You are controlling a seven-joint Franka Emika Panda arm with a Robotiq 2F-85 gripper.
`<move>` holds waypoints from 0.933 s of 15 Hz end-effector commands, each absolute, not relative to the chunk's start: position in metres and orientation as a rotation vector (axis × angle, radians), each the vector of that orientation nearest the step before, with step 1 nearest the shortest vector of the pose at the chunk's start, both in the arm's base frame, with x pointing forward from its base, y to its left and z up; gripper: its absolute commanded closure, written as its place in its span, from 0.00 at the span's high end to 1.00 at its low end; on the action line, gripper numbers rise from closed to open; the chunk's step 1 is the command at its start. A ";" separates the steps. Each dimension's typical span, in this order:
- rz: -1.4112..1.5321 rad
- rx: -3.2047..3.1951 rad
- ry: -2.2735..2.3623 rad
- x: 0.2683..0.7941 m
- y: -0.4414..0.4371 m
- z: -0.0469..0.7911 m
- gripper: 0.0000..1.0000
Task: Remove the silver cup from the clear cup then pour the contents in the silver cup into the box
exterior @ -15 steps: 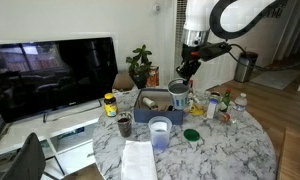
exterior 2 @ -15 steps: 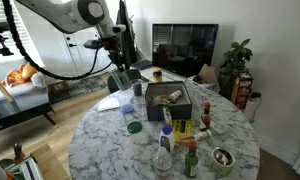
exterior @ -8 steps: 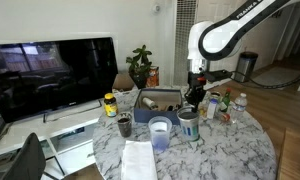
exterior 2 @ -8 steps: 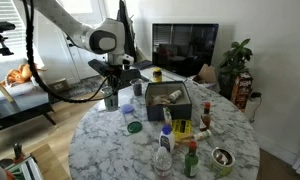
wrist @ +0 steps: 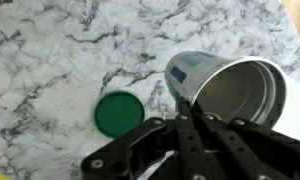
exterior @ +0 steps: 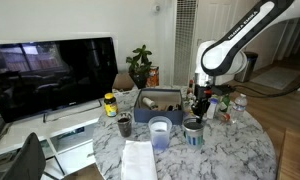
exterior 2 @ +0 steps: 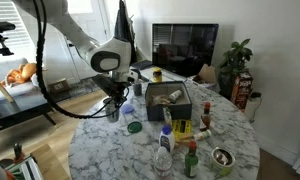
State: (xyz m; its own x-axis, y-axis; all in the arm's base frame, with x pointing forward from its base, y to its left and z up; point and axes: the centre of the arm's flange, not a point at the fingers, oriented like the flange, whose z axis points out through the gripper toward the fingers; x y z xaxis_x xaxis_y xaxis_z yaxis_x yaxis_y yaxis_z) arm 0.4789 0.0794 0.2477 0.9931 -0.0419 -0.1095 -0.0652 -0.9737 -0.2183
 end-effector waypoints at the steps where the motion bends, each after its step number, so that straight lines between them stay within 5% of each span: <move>1: 0.021 -2.927 0.121 0.473 0.082 0.226 0.01; 14: -0.142 -2.962 0.004 0.479 0.109 0.184 0.05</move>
